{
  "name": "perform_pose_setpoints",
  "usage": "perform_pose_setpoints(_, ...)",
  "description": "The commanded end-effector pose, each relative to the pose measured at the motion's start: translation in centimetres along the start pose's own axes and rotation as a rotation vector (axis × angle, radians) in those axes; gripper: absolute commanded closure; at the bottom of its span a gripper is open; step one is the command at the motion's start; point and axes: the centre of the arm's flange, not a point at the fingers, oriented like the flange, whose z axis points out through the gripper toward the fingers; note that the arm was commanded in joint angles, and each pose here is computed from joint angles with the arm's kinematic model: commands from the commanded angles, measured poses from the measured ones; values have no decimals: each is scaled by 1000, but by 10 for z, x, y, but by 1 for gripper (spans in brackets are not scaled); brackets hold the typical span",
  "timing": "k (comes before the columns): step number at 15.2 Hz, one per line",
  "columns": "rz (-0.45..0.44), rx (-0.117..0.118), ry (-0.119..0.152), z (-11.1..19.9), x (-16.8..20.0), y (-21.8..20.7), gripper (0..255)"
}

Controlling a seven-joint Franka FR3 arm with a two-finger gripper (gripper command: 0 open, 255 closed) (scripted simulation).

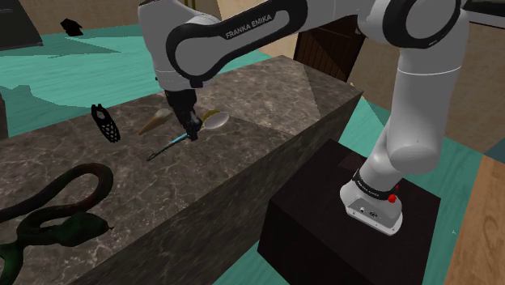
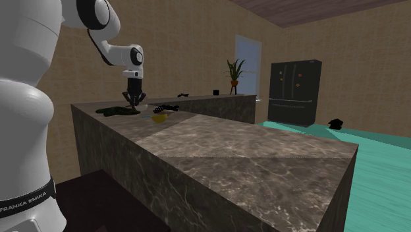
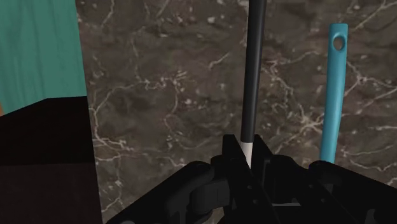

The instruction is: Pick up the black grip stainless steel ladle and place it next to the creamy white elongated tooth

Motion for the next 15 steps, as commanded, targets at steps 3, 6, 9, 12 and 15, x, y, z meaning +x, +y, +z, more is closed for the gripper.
perform_pose_setpoints(3,0,0,0,21,-1,-2,255)
perform_pose_setpoints(6,0,0,0,37,-2,-4,255)
perform_pose_setpoints(9,0,0,0,53,-2,-6,255)
perform_pose_setpoints(12,0,0,0,59,-2,-6,255)
perform_pose_setpoints(15,0,0,0,59,-2,-6,255)
